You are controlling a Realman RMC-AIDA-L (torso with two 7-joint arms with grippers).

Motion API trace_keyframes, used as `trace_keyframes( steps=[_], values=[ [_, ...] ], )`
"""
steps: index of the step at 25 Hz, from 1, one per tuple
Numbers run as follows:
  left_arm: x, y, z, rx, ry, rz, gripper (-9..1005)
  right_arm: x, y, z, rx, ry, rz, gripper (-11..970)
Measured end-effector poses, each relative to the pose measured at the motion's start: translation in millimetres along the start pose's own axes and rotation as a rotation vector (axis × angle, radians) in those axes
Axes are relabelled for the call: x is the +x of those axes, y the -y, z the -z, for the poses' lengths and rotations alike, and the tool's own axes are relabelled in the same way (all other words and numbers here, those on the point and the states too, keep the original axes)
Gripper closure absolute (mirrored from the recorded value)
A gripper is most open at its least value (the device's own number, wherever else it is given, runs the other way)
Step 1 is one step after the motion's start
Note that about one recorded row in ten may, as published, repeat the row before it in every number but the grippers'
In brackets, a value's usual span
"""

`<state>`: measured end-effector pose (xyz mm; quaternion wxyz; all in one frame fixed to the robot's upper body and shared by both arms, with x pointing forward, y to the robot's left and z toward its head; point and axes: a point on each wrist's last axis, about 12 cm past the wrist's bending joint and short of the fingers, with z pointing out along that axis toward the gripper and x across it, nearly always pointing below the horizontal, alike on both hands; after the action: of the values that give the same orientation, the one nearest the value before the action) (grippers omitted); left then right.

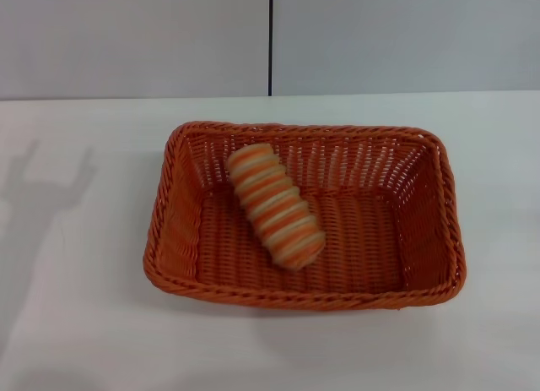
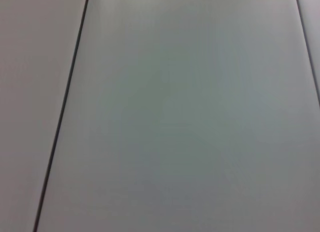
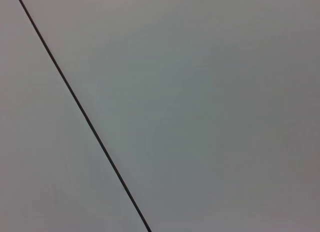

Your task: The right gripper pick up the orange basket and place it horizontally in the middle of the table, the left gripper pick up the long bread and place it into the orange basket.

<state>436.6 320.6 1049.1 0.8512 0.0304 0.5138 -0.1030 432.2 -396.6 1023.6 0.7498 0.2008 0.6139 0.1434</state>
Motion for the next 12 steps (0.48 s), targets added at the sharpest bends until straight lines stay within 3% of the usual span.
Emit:
trace_keyframes(
  steps=[12],
  values=[
    [-0.6, -2.1, 1.5, -0.02, 0.001, 0.006, 149, -1.4, 1.0, -1.4, 0.002, 0.003, 0.004, 413]
  ],
)
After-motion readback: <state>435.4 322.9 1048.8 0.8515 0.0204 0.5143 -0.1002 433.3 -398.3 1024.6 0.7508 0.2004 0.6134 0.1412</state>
